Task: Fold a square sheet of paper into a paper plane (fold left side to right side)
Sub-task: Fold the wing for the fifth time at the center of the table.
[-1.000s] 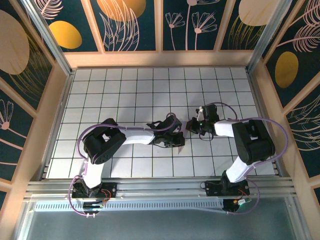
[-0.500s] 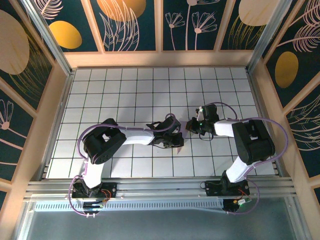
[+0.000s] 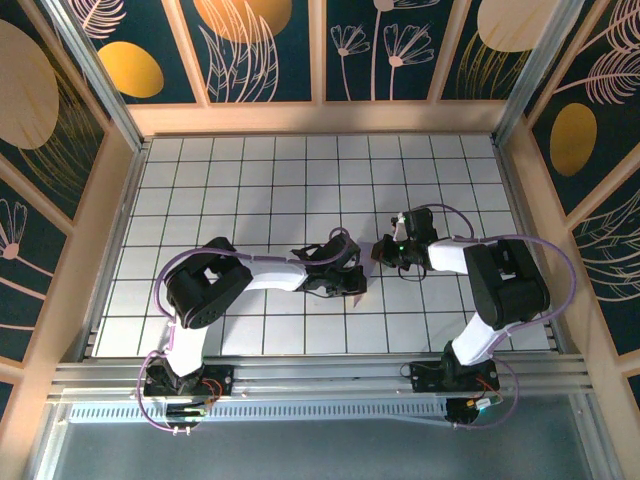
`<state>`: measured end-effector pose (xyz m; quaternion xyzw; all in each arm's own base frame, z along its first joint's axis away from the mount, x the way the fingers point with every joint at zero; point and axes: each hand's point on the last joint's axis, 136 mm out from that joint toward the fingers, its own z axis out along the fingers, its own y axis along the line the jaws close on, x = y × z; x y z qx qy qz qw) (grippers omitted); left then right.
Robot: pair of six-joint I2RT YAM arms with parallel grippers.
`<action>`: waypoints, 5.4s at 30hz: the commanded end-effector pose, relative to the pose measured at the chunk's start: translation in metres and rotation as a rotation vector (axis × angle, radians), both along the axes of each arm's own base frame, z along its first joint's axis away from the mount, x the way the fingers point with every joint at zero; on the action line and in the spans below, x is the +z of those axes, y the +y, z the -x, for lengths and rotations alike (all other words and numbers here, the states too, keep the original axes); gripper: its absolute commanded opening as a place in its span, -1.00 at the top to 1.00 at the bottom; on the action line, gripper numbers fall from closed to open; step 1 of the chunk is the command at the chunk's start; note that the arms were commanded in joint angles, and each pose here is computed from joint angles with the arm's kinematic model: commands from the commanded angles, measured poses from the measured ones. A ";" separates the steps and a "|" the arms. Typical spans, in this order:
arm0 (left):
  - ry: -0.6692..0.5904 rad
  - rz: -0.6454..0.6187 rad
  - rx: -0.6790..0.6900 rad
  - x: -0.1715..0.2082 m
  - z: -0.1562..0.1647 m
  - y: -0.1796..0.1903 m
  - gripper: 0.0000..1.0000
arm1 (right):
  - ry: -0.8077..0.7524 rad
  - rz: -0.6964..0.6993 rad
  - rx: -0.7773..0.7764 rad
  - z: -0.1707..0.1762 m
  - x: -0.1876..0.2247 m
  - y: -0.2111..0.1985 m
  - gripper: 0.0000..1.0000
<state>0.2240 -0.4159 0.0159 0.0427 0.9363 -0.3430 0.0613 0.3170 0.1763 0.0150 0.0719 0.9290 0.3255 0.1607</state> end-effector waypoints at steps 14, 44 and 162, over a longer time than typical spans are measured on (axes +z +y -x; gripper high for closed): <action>0.093 -0.060 0.072 -0.031 0.026 0.040 0.94 | -0.069 -0.092 0.059 0.009 0.039 0.009 1.00; 0.178 0.009 0.173 -0.041 0.035 0.060 0.96 | -0.047 -0.095 0.223 0.051 0.011 0.056 1.00; 0.107 0.172 0.063 0.051 0.033 0.038 0.84 | 0.233 0.136 0.126 0.079 -0.050 0.021 1.00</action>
